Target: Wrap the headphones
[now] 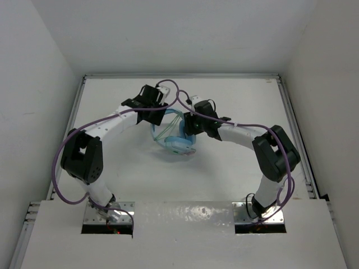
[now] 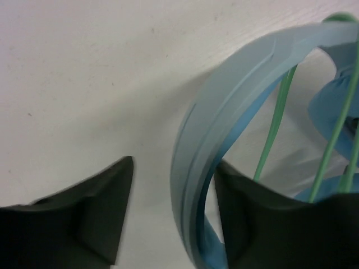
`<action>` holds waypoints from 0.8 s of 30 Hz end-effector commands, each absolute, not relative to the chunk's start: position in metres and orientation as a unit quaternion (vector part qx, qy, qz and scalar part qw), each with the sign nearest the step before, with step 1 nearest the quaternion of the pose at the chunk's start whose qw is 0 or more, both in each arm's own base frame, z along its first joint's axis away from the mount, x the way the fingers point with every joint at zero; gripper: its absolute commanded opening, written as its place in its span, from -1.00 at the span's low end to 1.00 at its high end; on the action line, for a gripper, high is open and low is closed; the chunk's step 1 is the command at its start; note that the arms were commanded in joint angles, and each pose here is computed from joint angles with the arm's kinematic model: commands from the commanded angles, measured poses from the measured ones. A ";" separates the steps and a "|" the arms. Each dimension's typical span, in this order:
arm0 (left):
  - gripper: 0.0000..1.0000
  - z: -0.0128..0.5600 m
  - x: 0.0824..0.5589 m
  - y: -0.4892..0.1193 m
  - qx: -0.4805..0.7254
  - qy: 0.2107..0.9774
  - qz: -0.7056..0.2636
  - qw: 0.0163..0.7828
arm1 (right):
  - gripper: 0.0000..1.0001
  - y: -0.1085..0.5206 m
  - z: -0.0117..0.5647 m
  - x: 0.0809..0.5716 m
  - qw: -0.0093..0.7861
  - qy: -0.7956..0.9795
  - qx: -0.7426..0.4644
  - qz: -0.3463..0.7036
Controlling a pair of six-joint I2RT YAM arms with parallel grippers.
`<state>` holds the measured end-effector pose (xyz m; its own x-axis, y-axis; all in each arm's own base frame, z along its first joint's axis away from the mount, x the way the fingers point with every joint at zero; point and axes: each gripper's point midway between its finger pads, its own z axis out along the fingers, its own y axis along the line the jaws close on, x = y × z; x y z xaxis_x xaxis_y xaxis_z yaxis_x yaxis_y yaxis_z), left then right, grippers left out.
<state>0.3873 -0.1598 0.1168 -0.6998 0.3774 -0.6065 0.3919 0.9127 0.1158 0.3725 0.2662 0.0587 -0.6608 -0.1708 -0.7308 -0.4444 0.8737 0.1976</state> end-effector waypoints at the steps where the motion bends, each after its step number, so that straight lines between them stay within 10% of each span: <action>1: 0.22 0.168 0.416 -0.178 0.201 0.889 -0.045 0.408 | -1.00 0.261 0.094 0.388 0.411 0.883 -0.150 0.169; 4: 0.60 0.172 0.416 -0.184 0.201 0.887 -0.061 0.411 | -1.00 0.255 0.090 0.385 0.401 0.890 -0.151 0.154; 24: 0.98 0.224 0.394 -0.070 0.105 0.890 -0.035 0.443 | -1.00 0.193 0.143 0.401 0.435 0.893 -0.103 0.049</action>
<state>0.4093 -0.0970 0.2210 -0.5734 0.1735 -0.8007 0.2404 0.9699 0.0379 0.3745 0.1955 0.0691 -0.7206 -0.2124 -0.6601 -0.2718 0.9623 -0.0129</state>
